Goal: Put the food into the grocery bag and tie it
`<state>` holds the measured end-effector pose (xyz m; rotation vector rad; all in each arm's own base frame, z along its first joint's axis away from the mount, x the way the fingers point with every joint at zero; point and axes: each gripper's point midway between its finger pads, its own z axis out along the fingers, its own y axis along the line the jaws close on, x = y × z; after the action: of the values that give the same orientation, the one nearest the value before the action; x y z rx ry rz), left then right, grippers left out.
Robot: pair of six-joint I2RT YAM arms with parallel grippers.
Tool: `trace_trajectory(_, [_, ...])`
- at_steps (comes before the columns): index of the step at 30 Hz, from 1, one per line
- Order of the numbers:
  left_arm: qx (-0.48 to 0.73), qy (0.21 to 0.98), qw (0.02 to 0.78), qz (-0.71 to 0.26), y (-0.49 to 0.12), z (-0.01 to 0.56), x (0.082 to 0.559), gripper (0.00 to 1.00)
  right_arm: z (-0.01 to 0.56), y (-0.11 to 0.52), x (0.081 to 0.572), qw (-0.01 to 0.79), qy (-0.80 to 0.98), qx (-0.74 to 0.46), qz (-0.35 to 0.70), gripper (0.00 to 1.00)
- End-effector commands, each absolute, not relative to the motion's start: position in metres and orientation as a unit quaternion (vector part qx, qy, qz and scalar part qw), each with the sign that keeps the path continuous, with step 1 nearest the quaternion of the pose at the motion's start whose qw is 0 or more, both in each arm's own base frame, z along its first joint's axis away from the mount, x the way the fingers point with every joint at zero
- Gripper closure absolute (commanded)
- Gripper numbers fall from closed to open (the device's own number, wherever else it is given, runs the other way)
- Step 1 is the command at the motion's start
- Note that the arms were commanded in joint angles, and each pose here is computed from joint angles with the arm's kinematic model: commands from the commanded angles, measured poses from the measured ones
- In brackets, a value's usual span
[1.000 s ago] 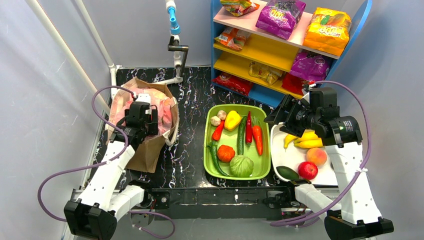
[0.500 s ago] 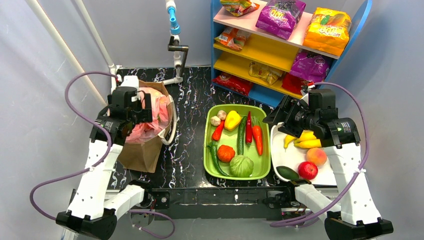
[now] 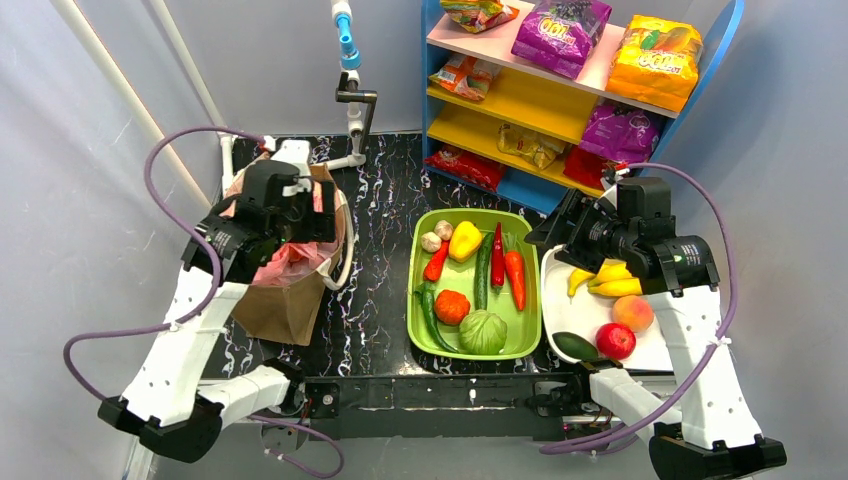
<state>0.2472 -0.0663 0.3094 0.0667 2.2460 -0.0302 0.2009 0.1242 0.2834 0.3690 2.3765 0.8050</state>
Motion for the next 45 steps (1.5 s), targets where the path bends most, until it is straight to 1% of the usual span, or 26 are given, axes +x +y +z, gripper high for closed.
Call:
trace_trajectory(1, [0.046, 0.906, 0.417, -0.050, -0.098, 0.299, 0.241, 0.23, 0.288, 0.126, 0.204, 0.310, 0.888, 0.132, 0.314, 0.14])
trace_trajectory(11, [0.046, 0.921, 0.380, -0.069, -0.126, 0.254, 0.255, 0.29, 0.286, 0.123, 0.200, 0.313, 0.890, 0.130, 0.305, 0.14])
trace_trajectory(14, [0.048, 0.926, 0.368, -0.070, -0.131, 0.241, 0.258, 0.33, 0.286, 0.122, 0.199, 0.313, 0.891, 0.128, 0.303, 0.14])
trace_trajectory(18, [0.042, 0.928, 0.365, -0.063, -0.132, 0.230, 0.262, 0.49, 0.288, 0.122, 0.198, 0.314, 0.891, 0.126, 0.302, 0.14])
trace_trajectory(22, [0.037, 0.930, 0.362, -0.044, -0.127, 0.223, 0.266, 0.56, 0.287, 0.120, 0.197, 0.315, 0.893, 0.123, 0.297, 0.14])
trace_trajectory(24, [0.035, 0.932, 0.358, -0.039, -0.126, 0.219, 0.266, 0.64, 0.287, 0.120, 0.196, 0.315, 0.893, 0.123, 0.297, 0.14])
trace_trajectory(27, [0.044, 0.935, 0.349, -0.043, -0.131, 0.215, 0.268, 0.92, 0.287, 0.120, 0.196, 0.314, 0.894, 0.122, 0.296, 0.14])
trace_trajectory(28, [0.048, 0.936, 0.346, -0.045, -0.133, 0.215, 0.268, 0.99, 0.288, 0.120, 0.197, 0.314, 0.894, 0.121, 0.296, 0.14])
trace_trajectory(33, [0.039, 0.926, 0.367, -0.083, -0.148, 0.246, 0.277, 1.00, 0.290, 0.119, 0.198, 0.318, 0.894, 0.118, 0.293, 0.14])
trace_trajectory(39, [0.007, 0.907, 0.392, -0.158, -0.177, 0.291, 0.290, 1.00, 0.289, 0.120, 0.201, 0.316, 0.894, 0.117, 0.295, 0.14])
trace_trajectory(42, [0.000, 0.899, 0.392, -0.198, -0.198, 0.301, 0.293, 1.00, 0.289, 0.121, 0.202, 0.316, 0.893, 0.118, 0.297, 0.14])
trace_trajectory(45, [0.010, 0.897, 0.384, -0.218, -0.217, 0.298, 0.293, 1.00, 0.289, 0.121, 0.203, 0.316, 0.893, 0.119, 0.297, 0.14])
